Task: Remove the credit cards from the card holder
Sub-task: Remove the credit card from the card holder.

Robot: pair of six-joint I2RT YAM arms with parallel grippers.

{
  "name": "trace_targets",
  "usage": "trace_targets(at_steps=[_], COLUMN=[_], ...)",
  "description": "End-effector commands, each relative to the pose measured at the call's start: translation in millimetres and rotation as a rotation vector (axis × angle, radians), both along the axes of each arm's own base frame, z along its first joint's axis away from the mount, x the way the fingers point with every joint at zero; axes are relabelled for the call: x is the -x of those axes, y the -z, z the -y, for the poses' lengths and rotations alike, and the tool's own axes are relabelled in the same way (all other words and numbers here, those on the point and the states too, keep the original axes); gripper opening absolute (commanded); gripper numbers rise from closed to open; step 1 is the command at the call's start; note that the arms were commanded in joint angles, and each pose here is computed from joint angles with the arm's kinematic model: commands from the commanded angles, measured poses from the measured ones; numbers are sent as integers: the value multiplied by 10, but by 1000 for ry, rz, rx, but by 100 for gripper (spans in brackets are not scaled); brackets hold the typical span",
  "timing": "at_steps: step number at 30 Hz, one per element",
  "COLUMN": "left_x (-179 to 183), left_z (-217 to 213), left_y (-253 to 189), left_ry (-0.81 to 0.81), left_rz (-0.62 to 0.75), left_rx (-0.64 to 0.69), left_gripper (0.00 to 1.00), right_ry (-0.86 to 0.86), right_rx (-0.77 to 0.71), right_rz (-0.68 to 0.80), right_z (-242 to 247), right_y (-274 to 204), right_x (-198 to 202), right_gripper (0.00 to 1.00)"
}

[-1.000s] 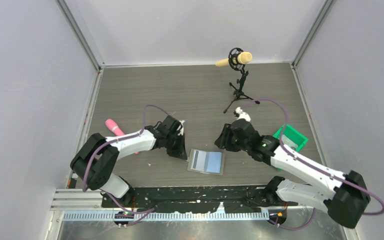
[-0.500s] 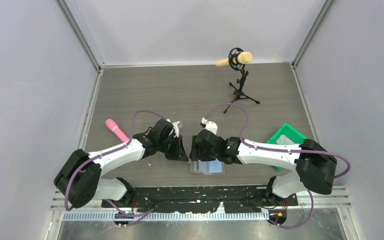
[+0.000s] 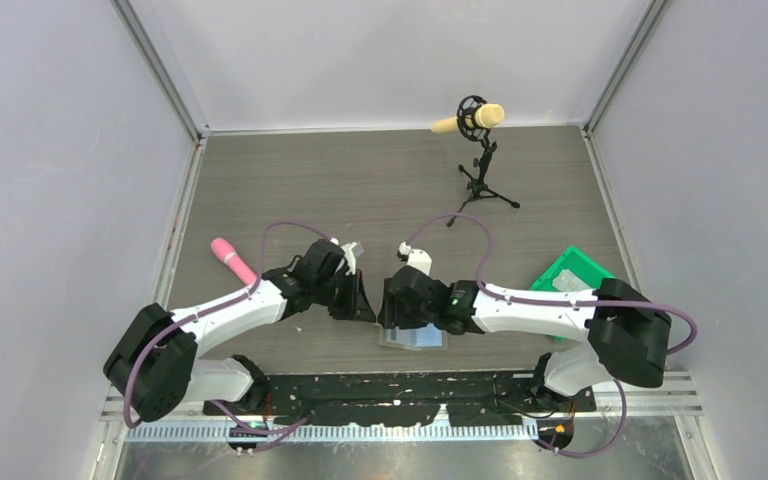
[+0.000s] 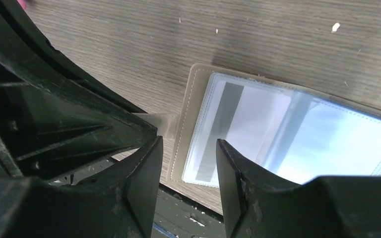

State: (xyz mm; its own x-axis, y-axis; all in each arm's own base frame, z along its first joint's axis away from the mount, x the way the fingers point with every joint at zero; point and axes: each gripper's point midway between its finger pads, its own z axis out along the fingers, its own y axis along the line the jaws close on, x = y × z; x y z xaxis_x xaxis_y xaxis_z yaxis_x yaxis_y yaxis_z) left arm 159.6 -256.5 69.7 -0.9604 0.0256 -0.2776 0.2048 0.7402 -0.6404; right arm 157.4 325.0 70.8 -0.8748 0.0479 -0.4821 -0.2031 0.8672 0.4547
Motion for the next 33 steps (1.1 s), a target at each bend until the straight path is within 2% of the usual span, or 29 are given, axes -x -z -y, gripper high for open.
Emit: trace_targets(at_steps=[1, 8, 13, 18, 25, 30, 33], left_x=[-62, -58, -58, -52, -56, -57, -54], left_z=[18, -2, -3, -4, -25, -17, -18], left_y=[-93, -91, -92, -98, -80, -77, -86], left_ry=[-14, -21, -23, -24, -28, -29, -28], left_rz=[39, 41, 41, 40, 45, 41, 42], left_rx=[22, 17, 18, 22, 8, 12, 13], left_gripper=[0, 0, 0, 0, 0, 0, 0], right_ry=[40, 74, 51, 47, 92, 112, 104], right_rx=[20, 20, -8, 3, 70, 124, 101], right_rz=[28, 60, 23, 0, 14, 24, 24], right_z=[50, 162, 84, 71, 263, 394, 364], right_y=[3, -98, -16, 88, 115, 126, 105], right_x=[-32, -63, -2, 26, 0, -9, 1], right_gripper=[50, 44, 50, 51, 42, 41, 41])
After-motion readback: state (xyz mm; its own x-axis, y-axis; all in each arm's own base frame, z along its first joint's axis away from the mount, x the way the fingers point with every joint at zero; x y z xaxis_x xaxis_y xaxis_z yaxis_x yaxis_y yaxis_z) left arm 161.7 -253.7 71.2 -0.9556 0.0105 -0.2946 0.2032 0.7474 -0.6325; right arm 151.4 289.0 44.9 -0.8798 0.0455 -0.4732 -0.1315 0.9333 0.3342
